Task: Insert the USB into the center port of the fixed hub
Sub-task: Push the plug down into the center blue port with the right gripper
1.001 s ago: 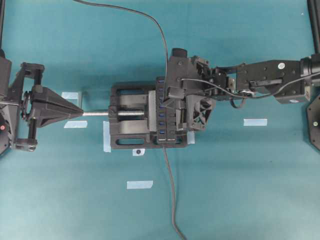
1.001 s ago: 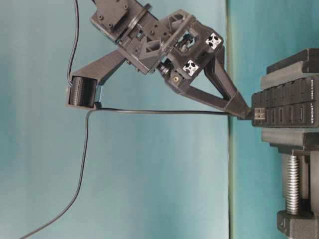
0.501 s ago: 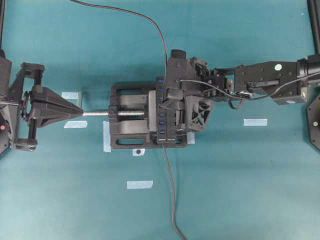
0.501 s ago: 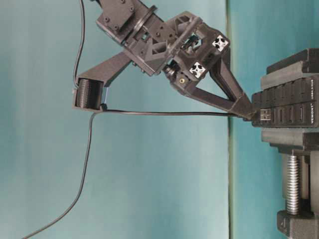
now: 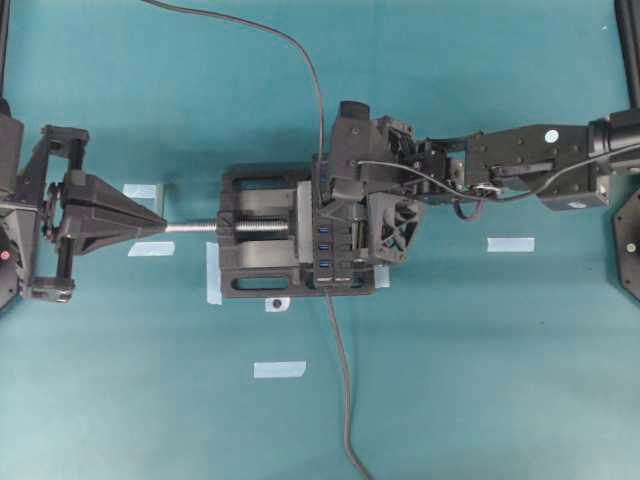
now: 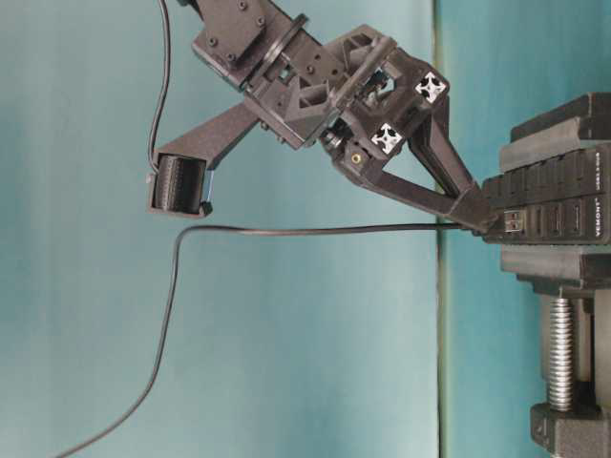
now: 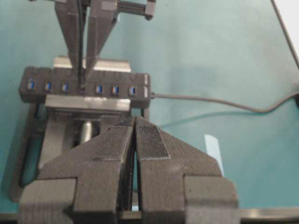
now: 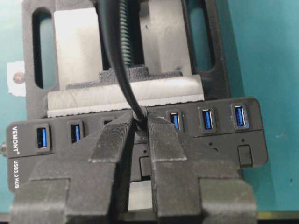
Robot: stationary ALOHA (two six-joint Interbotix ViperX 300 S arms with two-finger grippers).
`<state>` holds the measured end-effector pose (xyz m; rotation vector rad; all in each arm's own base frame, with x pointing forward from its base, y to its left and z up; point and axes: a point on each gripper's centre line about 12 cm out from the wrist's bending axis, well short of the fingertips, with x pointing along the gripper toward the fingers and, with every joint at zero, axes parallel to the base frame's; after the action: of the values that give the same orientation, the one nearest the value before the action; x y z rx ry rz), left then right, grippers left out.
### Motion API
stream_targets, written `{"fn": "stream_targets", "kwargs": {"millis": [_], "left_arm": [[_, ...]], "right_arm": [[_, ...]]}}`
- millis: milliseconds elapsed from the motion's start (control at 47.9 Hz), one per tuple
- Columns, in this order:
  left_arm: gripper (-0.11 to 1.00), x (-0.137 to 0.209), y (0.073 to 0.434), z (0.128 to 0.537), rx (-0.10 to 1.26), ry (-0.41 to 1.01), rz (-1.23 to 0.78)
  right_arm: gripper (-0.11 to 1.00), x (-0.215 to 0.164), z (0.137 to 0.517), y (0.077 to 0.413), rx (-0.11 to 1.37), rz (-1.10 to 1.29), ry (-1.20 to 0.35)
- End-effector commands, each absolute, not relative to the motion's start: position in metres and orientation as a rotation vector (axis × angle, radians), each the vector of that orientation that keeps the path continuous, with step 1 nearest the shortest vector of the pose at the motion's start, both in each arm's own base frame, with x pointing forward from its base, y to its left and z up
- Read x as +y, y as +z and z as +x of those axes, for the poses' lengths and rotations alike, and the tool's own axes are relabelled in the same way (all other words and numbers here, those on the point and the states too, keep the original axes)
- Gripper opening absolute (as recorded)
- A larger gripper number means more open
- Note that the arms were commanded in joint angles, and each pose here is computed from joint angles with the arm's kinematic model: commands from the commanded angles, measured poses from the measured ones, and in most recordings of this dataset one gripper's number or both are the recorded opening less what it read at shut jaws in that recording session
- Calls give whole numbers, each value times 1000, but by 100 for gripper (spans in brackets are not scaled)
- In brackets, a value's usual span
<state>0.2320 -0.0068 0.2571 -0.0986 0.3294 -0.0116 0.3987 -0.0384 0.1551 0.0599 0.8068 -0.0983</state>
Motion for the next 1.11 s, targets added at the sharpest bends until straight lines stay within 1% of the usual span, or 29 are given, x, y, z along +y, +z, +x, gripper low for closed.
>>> {"fn": "stream_targets", "kwargs": {"millis": [0, 229, 1085], "left_arm": [[0, -7, 264, 234, 306, -13, -98], [0, -7, 264, 234, 303, -13, -98], [0, -7, 262, 234, 310, -12, -100]], "right_arm": [[9, -37, 402, 162, 785, 66, -98], [9, -37, 405, 161, 762, 66, -98], [9, -37, 401, 144, 839, 70, -100]]}}
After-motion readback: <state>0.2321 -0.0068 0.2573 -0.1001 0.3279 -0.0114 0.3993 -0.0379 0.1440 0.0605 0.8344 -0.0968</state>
